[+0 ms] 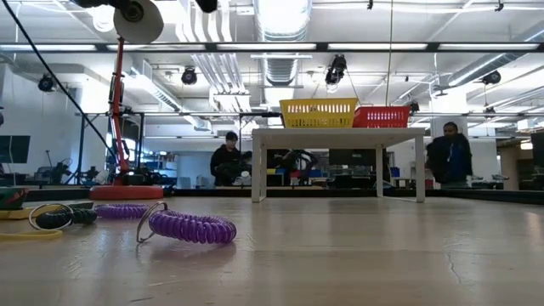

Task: Pick & Place Office Desk Supplies
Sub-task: Put the yellow crayon box in the yellow bin on the shelf

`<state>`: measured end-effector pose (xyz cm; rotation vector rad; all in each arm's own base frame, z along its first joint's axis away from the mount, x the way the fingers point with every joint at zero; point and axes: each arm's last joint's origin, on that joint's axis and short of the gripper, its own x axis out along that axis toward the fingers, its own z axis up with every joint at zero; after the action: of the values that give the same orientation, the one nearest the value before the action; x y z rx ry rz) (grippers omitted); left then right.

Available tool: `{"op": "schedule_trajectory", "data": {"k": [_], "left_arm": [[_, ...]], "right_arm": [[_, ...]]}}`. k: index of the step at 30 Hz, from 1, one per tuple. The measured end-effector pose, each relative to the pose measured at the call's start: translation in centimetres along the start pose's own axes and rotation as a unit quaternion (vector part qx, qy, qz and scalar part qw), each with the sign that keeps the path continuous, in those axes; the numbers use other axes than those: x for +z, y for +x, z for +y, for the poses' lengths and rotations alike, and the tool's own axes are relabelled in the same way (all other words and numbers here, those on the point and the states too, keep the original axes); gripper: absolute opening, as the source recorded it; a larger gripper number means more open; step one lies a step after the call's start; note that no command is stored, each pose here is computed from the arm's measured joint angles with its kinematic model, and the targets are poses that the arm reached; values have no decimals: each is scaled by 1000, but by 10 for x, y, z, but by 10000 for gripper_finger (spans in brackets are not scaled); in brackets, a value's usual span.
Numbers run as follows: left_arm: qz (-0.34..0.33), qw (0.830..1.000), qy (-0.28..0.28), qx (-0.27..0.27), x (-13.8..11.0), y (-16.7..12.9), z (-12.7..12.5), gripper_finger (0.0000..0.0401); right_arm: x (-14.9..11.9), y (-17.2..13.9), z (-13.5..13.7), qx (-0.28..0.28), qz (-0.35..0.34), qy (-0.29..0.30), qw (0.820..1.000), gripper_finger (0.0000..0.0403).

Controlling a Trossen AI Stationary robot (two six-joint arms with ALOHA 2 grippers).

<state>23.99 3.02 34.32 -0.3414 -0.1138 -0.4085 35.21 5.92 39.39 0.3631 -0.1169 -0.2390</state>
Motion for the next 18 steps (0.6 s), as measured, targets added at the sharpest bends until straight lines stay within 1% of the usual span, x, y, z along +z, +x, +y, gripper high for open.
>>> {"op": "schedule_trajectory", "data": {"k": [5, 8, 12, 15, 16, 18], "left_arm": [[20, 1000, -17, 13, -13, 11, 5, 147], [18, 999, -19, 22, -15, 13, 5, 95], [15, 1000, -8, 24, -13, 12, 3, 27], [19, 999, 3, 41, -14, 12, 5, 26], [29, 998, 8, 55, -15, 12, 6, 27], [65, 992, 33, 104, -17, 12, 8, 33]], "right_arm": [[0, 0, 0, 0, 0, 0, 1000, 42], [0, 0, 0, 0, 0, 0, 1000, 53], [4, -6, -1, -5, 11, 4, 1000, 72], [11, -18, -6, -27, 47, 24, 998, 95], [15, -24, -8, -35, 60, 33, 997, 105], [17, -35, -13, -57, 93, 64, 992, 126]]}}
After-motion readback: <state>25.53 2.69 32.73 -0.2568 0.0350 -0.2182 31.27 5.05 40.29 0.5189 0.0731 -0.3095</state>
